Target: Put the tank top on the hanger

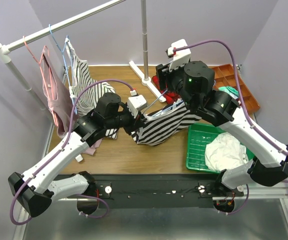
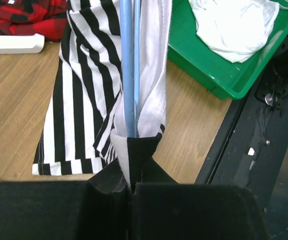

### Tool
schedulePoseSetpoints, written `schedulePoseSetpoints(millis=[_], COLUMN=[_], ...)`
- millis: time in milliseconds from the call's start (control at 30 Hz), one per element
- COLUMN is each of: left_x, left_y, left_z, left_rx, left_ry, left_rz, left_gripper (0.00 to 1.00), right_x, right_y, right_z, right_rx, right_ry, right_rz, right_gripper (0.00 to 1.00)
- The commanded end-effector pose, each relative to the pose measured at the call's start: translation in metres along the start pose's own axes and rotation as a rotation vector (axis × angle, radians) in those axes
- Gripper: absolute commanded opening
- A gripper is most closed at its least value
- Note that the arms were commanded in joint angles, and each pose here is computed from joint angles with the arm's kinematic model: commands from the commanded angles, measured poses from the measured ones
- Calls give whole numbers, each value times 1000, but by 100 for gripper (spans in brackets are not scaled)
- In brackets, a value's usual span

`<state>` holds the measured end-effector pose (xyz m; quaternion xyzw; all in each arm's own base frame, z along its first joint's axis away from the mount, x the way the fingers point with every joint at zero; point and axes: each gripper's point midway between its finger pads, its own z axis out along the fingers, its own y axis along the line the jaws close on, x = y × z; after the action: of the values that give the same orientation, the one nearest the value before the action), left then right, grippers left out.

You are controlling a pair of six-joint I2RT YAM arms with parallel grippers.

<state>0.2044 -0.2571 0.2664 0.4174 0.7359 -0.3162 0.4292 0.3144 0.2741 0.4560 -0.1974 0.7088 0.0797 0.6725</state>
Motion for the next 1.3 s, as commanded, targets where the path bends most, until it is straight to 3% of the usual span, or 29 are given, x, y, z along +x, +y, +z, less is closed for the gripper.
schedulePoseSetpoints(millis=[0, 167, 533, 767, 1000, 1267], left_x=[-18, -7, 16, 14, -20, -99], left_y=[7, 14, 40, 59, 73, 69], left_z=[-5, -3, -5, -41, -104, -185], left_rx=[-61, -109, -286, -480, -687, -804], left_ry=[-82, -60, -48, -69, -117, -226], left_rz=[-39, -95, -218, -279, -314, -296], left_gripper=[0, 0, 0, 0, 0, 0], right_x=[0, 13, 43, 38, 19, -8], right_y=[5, 10, -3, -25, -34, -37], right_z=[-2, -10, -30, -45, -49, -47], right_rx=[-23, -59, -10, 70, 92, 94], right_ry=[-15, -8, 9, -4, -38, -80], right_rz=[35, 66, 198, 238, 254, 264], right_gripper=[83, 100, 100, 100, 100, 100])
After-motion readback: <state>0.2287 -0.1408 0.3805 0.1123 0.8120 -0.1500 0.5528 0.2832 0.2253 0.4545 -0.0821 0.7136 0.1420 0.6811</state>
